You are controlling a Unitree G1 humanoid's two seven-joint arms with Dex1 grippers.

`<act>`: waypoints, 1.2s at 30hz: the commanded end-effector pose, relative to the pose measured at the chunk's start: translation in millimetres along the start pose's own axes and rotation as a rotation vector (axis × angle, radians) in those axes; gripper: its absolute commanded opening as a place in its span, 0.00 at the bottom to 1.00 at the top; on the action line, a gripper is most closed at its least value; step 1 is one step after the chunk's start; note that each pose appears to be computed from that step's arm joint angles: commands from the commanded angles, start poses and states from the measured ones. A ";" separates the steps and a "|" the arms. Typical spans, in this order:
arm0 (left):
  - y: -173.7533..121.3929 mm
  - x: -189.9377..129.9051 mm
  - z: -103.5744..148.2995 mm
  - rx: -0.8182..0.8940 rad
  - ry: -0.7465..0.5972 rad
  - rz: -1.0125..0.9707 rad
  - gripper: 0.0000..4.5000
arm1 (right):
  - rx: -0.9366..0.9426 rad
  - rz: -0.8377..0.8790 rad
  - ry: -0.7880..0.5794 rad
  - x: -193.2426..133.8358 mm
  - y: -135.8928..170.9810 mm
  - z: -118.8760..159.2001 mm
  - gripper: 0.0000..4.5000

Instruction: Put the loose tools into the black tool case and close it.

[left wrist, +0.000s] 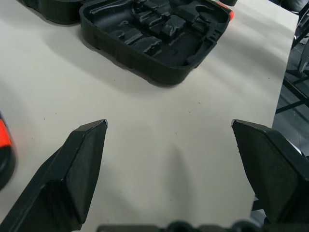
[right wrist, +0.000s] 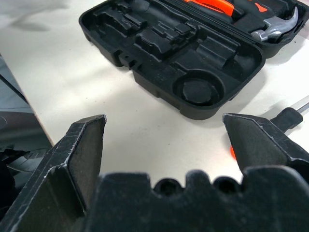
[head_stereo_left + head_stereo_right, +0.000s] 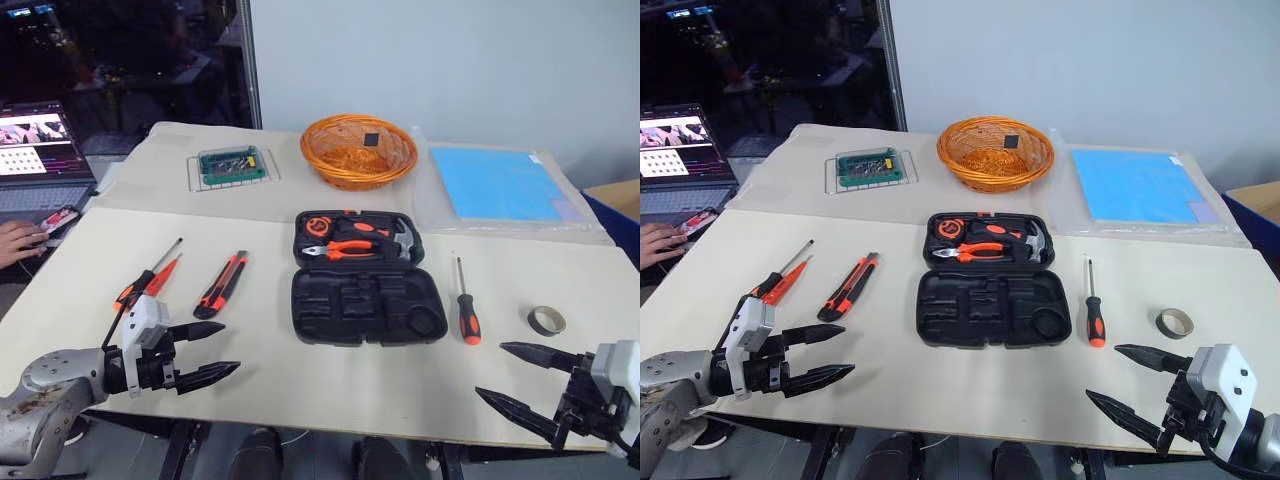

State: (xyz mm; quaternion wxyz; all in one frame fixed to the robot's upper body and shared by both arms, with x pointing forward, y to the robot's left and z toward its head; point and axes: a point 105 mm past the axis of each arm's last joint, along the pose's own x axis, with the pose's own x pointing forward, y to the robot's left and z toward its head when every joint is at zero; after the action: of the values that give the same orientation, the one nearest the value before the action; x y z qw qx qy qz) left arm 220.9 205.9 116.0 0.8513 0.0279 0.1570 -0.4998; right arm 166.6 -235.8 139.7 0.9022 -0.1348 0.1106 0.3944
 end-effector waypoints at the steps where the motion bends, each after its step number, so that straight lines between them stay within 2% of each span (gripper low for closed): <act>1: 9.6 -2.3 13.7 0.030 -0.049 0.085 0.98 | -0.061 -0.009 -0.061 6.6 -2.0 10.3 0.99; 5: 61.0 -18.3 38.7 -0.170 -0.247 0.441 0.98 | -0.108 0.048 -0.283 42.9 1.8 56.5 0.99; 8: 99.3 -45.8 42.2 -0.234 -0.245 0.659 0.98 | -0.155 0.136 -0.355 62.6 12.3 81.4 0.99; 11: 121.4 -71.4 39.5 -0.216 -0.155 0.762 0.98 | -0.193 0.224 -0.367 75.4 24.1 95.0 0.99; 15: 145.4 -102.7 21.6 -0.192 0.057 0.850 0.98 | -0.236 0.326 -0.355 86.5 36.6 105.1 0.99; 18: 152.7 -108.8 10.1 -0.188 0.168 0.846 0.98 | -0.249 0.350 -0.362 89.9 39.7 110.0 0.99; 25: 159.8 -96.4 2.8 -0.179 0.257 0.782 0.98 | -0.254 0.340 -0.360 88.3 42.4 110.3 0.99; 26: 159.6 -95.1 1.2 -0.179 0.266 0.773 0.87 | -0.252 0.336 -0.361 87.9 42.8 109.9 1.00; 27: 159.7 -93.9 0.9 -0.179 0.266 0.767 0.84 | -0.250 0.331 -0.361 87.6 43.4 109.6 1.00; 29: 159.9 -92.3 1.5 -0.181 0.257 0.758 0.70 | -0.248 0.327 -0.362 87.4 44.1 109.3 1.00; 31: 161.8 -93.0 10.1 -0.165 0.205 0.758 0.52 | -0.242 0.318 -0.360 86.9 44.3 108.0 1.00; 32: 162.4 -93.7 17.7 -0.158 0.161 0.755 0.44 | -0.238 0.313 -0.359 86.4 44.0 107.1 1.00; 35: 148.3 -84.1 69.7 -0.053 -0.059 0.626 0.21 | -0.216 0.262 -0.353 82.2 37.9 102.3 1.00; 36: 140.7 -78.2 84.3 -0.014 -0.096 0.573 0.21 | -0.209 0.242 -0.351 79.7 35.4 100.4 1.00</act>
State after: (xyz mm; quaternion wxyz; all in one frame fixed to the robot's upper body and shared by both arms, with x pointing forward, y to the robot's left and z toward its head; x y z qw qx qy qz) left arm 322.0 346.9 145.8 0.9609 0.0202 0.2117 -0.1772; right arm 205.8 -120.6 192.5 0.8283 -0.1359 -0.0458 0.5417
